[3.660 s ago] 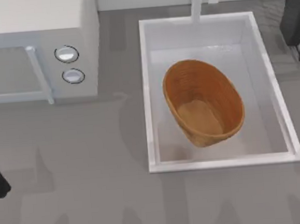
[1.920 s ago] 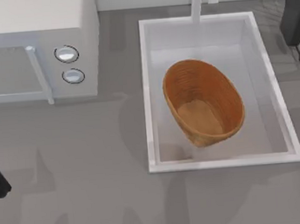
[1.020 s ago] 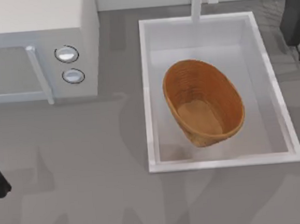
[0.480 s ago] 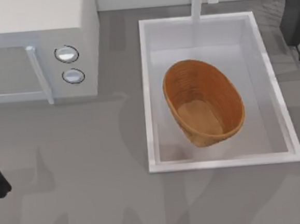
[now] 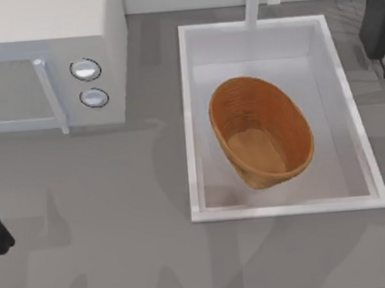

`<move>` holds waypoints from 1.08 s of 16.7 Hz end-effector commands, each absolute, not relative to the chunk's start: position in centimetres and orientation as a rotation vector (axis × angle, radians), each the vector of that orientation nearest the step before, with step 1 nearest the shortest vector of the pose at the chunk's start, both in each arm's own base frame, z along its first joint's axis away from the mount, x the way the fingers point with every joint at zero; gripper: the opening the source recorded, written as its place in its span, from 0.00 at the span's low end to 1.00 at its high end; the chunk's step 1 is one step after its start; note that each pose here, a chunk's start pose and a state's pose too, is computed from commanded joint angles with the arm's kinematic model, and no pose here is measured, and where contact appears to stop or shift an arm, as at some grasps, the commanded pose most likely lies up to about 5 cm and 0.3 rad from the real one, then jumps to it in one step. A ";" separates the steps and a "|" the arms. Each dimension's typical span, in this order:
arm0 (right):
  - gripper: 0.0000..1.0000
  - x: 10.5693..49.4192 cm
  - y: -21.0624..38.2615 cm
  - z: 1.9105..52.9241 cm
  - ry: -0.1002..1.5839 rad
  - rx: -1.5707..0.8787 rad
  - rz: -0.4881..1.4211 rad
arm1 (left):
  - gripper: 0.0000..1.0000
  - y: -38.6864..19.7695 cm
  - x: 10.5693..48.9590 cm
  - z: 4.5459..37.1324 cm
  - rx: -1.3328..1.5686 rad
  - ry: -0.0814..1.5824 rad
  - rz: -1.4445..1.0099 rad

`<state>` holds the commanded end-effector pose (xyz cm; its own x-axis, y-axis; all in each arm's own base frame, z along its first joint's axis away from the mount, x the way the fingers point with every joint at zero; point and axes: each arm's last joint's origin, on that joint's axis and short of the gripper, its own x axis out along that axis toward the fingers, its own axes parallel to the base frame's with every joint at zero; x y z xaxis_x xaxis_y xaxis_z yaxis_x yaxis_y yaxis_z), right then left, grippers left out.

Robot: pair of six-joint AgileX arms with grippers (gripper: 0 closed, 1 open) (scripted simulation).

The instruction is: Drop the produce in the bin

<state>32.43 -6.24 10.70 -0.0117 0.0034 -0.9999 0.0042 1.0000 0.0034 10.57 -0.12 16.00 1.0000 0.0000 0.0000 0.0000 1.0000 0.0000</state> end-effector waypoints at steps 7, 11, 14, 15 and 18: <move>0.00 32.4 -6.2 10.7 1.582 0.006 -0.001 | 1.00 -0.1 10.6 16.0 0.000 0.000 0.000; 0.00 32.9 -6.3 12.5 1.560 0.004 -0.005 | 1.00 -0.1 10.6 16.0 0.000 0.000 0.000; 0.00 33.4 -6.4 15.2 1.569 0.001 0.001 | 1.00 -0.1 10.6 16.0 0.000 0.000 0.000; 0.00 33.6 -6.4 16.3 1.574 0.000 0.003 | 1.00 -0.1 10.6 16.0 0.000 0.000 0.000; 0.00 33.6 -6.4 20.2 1.578 0.002 0.002 | 1.00 -0.1 10.6 16.0 0.000 0.000 0.000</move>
